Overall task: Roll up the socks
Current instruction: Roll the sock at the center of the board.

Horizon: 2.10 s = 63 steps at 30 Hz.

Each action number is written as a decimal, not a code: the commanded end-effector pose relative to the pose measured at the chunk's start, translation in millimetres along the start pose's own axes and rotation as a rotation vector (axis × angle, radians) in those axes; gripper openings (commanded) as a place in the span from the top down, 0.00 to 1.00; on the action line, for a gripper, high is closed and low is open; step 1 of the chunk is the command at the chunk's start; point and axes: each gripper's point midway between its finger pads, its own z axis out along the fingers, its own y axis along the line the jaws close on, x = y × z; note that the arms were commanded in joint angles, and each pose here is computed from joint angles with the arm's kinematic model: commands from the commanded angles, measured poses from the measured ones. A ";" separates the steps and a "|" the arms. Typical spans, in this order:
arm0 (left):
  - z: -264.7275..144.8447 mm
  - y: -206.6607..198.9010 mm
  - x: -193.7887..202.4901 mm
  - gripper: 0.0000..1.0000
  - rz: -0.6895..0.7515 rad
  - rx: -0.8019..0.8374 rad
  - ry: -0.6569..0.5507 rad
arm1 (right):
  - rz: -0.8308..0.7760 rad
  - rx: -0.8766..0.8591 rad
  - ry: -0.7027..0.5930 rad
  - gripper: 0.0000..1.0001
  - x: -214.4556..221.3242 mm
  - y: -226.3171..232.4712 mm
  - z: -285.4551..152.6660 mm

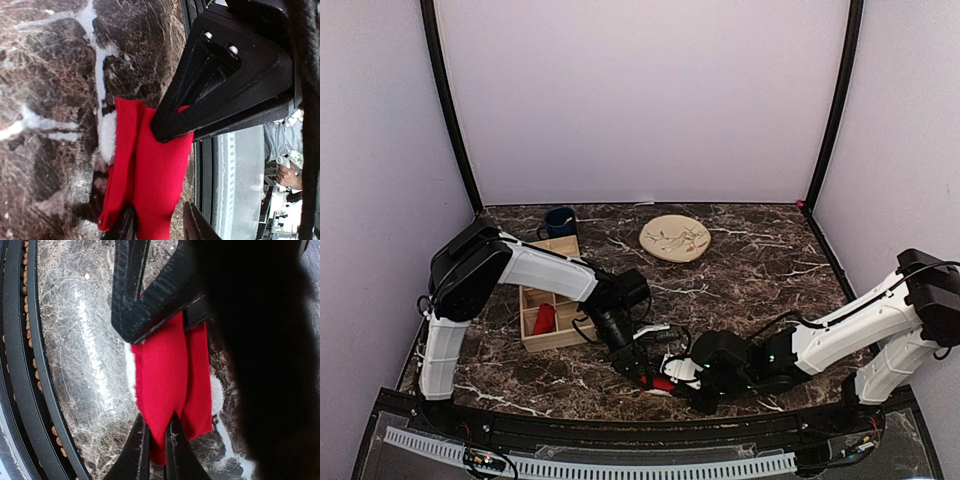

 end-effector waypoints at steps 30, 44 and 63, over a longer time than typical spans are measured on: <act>-57.3 29.3 -14.0 0.60 0.038 -0.290 -0.148 | 0.183 -0.100 0.127 0.96 29.0 -3.5 19.2; -72.6 22.2 -21.4 0.57 0.088 -0.357 -0.220 | 0.339 -0.180 0.174 0.96 37.7 -9.2 22.8; -90.0 3.1 -26.9 0.54 0.263 -0.501 -0.348 | 0.648 -0.408 0.162 0.97 39.9 -13.9 16.2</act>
